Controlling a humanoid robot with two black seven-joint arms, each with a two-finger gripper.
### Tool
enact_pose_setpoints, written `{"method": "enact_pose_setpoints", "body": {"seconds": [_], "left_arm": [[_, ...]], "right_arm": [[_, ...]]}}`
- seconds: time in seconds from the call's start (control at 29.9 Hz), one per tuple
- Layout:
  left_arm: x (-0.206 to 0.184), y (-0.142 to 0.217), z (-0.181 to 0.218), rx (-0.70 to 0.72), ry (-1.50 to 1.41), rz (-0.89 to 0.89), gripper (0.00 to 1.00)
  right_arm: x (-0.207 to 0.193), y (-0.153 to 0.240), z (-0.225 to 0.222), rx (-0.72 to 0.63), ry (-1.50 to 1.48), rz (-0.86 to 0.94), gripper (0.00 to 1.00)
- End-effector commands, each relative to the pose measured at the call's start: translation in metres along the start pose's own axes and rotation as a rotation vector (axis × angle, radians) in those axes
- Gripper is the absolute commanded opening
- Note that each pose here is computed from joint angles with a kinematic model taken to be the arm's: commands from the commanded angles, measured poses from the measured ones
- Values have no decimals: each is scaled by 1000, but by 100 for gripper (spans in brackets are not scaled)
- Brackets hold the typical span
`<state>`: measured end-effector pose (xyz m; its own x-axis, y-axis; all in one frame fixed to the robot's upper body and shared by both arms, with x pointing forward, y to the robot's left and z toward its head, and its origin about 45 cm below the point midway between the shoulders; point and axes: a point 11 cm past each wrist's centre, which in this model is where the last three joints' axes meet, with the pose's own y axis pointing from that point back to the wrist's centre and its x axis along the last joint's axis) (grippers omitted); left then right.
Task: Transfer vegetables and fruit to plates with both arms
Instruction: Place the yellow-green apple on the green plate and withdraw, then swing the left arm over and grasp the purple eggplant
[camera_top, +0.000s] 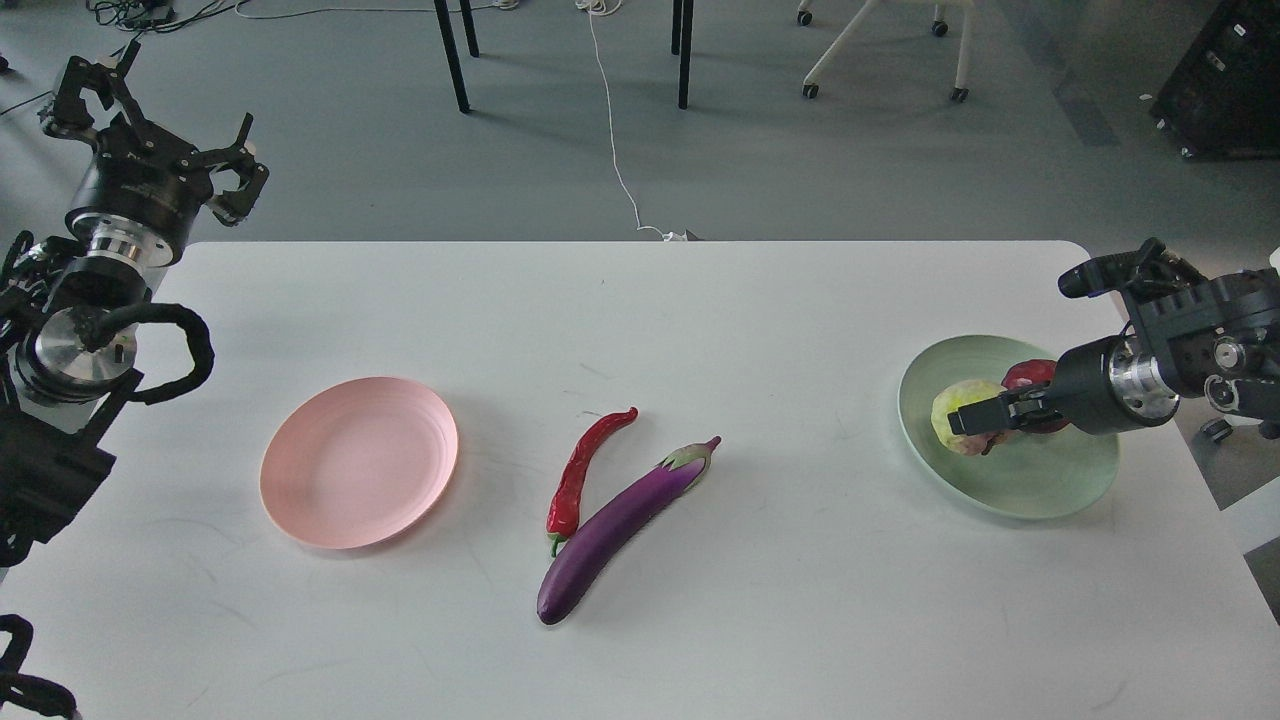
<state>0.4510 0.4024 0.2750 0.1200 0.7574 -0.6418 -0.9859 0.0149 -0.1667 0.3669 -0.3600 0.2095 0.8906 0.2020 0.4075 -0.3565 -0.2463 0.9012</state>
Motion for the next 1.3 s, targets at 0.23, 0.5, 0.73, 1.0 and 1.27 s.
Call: {"method": "enact_pose_setpoints", "body": {"seconds": [0.23, 0.5, 0.73, 1.0, 1.27], "left_arm": [[-13, -3, 0, 7, -7, -37, 98], [-32, -3, 12, 45, -140, -113, 98], [-74, 25, -3, 247, -628, -401, 98], [-133, 60, -45, 314, -1173, -804, 98], [-170, 99, -112, 263, -1595, -1174, 97]], "right_arm": [[21, 27, 10, 45, -107, 142, 99], [99, 86, 23, 100, -205, 497, 99], [138, 108, 38, 288, -499, 794, 99], [136, 119, 53, 615, -828, 1013, 99], [104, 82, 73, 779, -1263, 1041, 99]]}}
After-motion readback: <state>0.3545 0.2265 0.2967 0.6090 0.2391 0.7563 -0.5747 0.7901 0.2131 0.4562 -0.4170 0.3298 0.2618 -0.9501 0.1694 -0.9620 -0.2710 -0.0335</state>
